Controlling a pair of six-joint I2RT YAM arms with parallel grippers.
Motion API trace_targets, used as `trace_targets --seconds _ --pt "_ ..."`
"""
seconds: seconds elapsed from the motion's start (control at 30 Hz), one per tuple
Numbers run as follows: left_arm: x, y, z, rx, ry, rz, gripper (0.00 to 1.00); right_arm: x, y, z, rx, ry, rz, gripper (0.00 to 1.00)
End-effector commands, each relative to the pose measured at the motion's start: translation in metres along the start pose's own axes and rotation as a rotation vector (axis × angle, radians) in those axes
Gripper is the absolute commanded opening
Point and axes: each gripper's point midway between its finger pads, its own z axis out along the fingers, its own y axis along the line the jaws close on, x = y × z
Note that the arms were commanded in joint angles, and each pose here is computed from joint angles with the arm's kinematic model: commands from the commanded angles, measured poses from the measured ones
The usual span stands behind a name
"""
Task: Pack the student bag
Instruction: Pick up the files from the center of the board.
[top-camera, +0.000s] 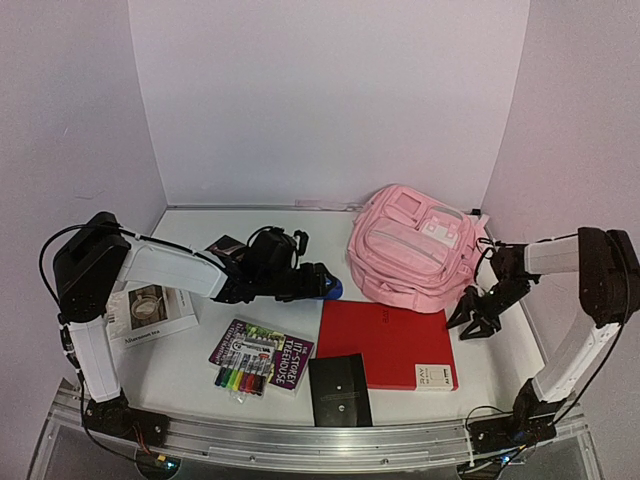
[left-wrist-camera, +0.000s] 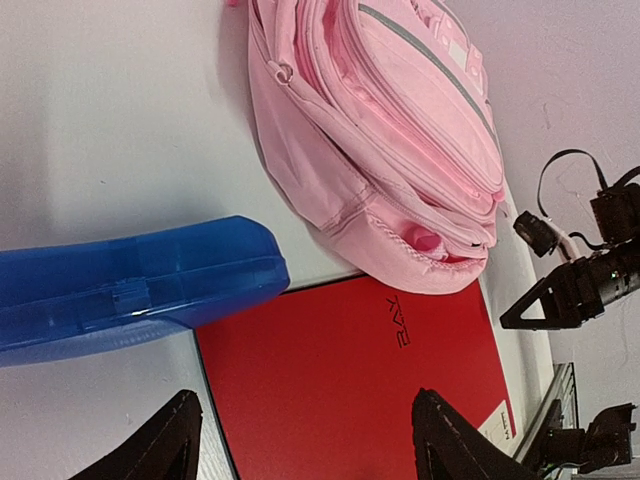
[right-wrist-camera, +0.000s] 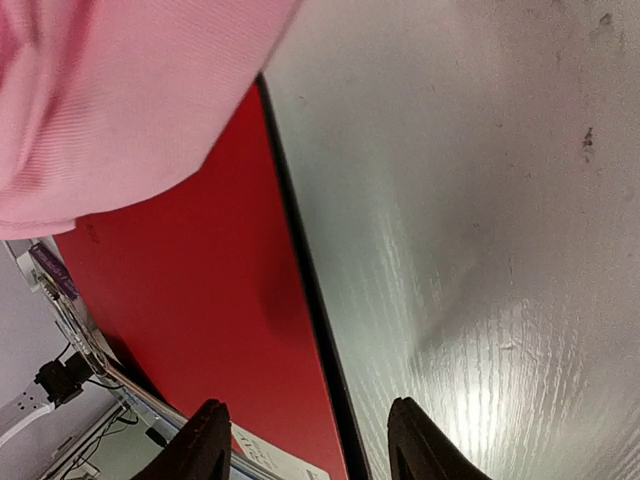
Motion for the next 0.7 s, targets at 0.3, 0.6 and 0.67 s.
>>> trace_targets --seconds 0.3,0.6,0.67 --pt "-0.017 -0.011 -0.005 0.028 -0.06 -0.011 0.72 -0.001 0.012 0.022 -0.137 0.11 -0.019 0.41" --pt "-0.017 -0.011 -0.003 0.025 -0.064 -0.01 0.72 -0.003 0.027 0.013 -0.198 0.092 -0.074 0.17" --pt "-0.017 -0.01 -0.003 0.024 -0.063 -0.01 0.72 -0.007 0.035 0.005 -0.211 0.063 -0.106 0.12"
